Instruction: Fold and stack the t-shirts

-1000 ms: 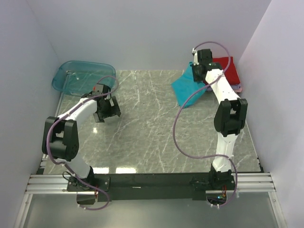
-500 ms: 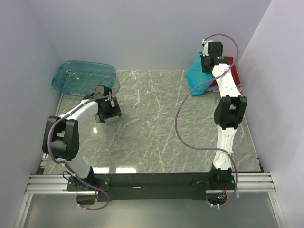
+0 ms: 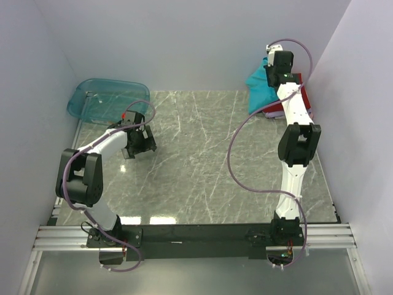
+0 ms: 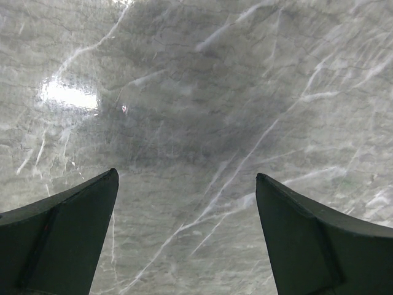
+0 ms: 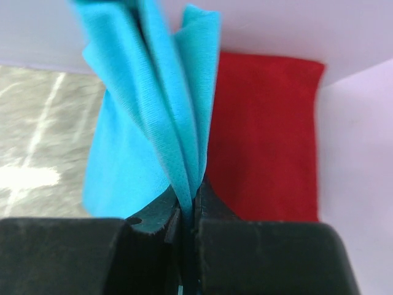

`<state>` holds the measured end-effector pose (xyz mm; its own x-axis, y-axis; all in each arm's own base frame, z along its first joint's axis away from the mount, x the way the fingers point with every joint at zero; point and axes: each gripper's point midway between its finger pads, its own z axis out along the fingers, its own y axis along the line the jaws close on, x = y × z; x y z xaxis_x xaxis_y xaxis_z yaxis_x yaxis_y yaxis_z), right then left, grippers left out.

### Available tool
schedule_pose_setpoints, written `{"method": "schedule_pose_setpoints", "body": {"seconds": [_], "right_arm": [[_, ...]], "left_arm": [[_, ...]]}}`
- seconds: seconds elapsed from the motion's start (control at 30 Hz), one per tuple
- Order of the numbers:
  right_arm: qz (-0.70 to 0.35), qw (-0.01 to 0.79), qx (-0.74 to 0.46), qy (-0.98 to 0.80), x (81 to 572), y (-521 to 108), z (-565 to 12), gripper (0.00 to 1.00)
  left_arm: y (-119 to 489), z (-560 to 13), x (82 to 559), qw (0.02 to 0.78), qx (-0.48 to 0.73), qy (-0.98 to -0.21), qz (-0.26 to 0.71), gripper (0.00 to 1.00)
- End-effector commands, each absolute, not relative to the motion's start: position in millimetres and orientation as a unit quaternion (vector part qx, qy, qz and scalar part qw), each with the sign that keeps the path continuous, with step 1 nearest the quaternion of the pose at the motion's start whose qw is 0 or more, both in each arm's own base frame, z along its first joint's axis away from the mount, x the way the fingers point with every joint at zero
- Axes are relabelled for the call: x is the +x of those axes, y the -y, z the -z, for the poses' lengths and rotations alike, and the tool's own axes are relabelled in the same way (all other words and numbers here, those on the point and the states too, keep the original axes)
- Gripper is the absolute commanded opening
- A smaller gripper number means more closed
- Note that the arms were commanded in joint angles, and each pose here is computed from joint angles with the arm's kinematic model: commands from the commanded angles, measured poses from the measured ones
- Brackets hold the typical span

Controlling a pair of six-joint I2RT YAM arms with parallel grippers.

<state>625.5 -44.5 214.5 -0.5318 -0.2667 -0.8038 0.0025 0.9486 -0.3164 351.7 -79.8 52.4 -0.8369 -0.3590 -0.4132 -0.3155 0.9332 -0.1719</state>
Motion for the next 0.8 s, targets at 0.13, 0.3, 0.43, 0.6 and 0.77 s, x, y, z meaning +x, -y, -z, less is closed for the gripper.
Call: {"method": "schedule_pose_setpoints", "body": {"seconds": [0.13, 0.3, 0.43, 0.6, 0.77], "right_arm": [[0.190, 0.545, -0.069, -0.814, 629.3, 81.9, -286.3, 0.00], [0.201, 0.550, -0.074, -0.807, 627.0, 105.9, -294.2, 0.00], [0.211, 0.549, -0.075, -0.805, 629.8, 119.7, -289.9, 0.00], [0.237, 0.553, -0.057, -0.797, 635.6, 144.5, -285.1, 0.00], [0.263, 0.552, -0.056, -0.789, 647.4, 158.2, -269.0, 0.00]], "left_arm": [[80.5, -43.8, 355.0, 0.222, -0.178, -0.958, 0.044, 0.99], [81.6, -39.8, 354.9, 0.216, -0.177, -0.959, 0.046, 0.99], [83.2, -36.7, 355.6, 0.213, -0.174, -0.960, 0.049, 0.99], [85.4, -34.2, 356.0, 0.212, -0.171, -0.961, 0.055, 0.99], [88.8, -35.3, 359.8, 0.218, -0.166, -0.960, 0.063, 0.99]]}}
